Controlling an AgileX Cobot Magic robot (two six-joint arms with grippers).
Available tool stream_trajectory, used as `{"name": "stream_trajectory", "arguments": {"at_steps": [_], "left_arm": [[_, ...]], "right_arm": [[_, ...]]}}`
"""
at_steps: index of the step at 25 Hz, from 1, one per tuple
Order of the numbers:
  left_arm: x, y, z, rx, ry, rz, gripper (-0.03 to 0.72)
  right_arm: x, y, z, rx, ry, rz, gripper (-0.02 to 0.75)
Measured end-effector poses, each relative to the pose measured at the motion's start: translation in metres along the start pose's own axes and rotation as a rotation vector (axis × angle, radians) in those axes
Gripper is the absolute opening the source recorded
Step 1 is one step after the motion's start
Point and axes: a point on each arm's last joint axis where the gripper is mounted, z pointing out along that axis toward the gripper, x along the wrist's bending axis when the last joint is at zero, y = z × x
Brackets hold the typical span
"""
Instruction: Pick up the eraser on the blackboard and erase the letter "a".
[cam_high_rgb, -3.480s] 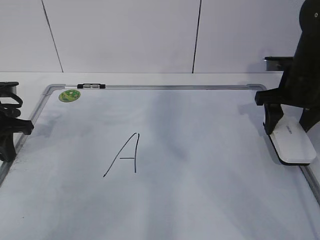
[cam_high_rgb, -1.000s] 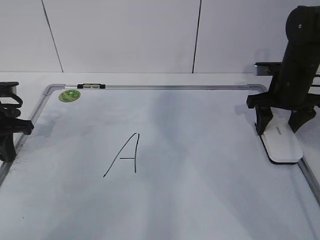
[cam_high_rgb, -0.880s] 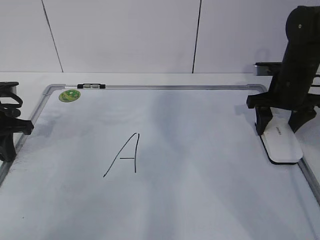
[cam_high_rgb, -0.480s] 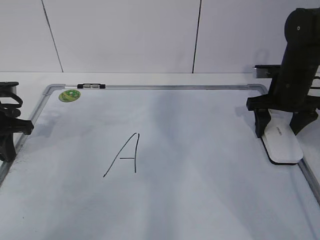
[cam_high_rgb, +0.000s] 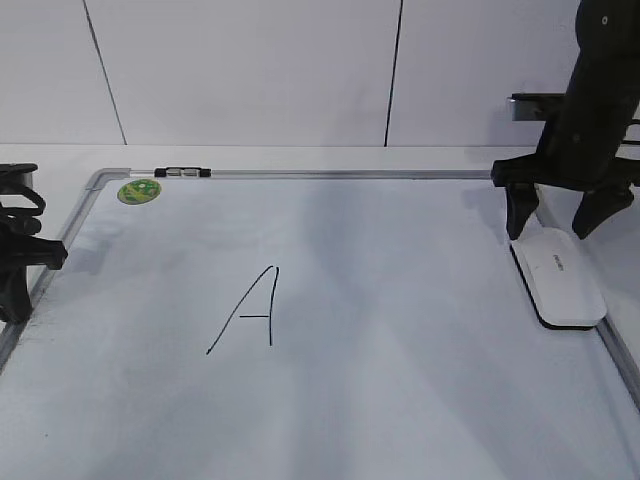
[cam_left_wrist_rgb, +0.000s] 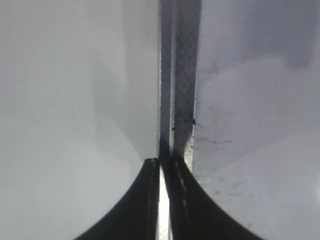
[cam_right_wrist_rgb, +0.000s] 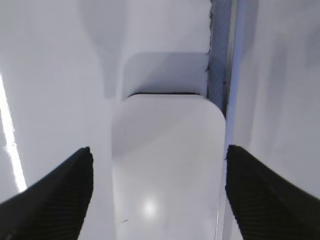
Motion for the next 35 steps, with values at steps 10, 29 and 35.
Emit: {"name": "stream_trajectory", "arguments": {"at_steps": [10, 29, 35], "left_arm": [[0.000, 0.000, 0.000, -0.002, 0.000, 0.000, 0.015], [0.000, 0.001, 0.001, -0.004, -0.002, -0.003, 0.015], [0.000, 0.001, 0.001, -0.004, -0.002, -0.003, 0.031]], "right_arm": [[-0.002, -0.012, -0.057, -0.130, 0.014, 0.001, 0.645], [-0.004, -0.083, -0.193, -0.451, 0.126, 0.012, 0.597], [-0.004, -0.100, -0.215, -0.508, 0.161, 0.012, 0.594]]}}
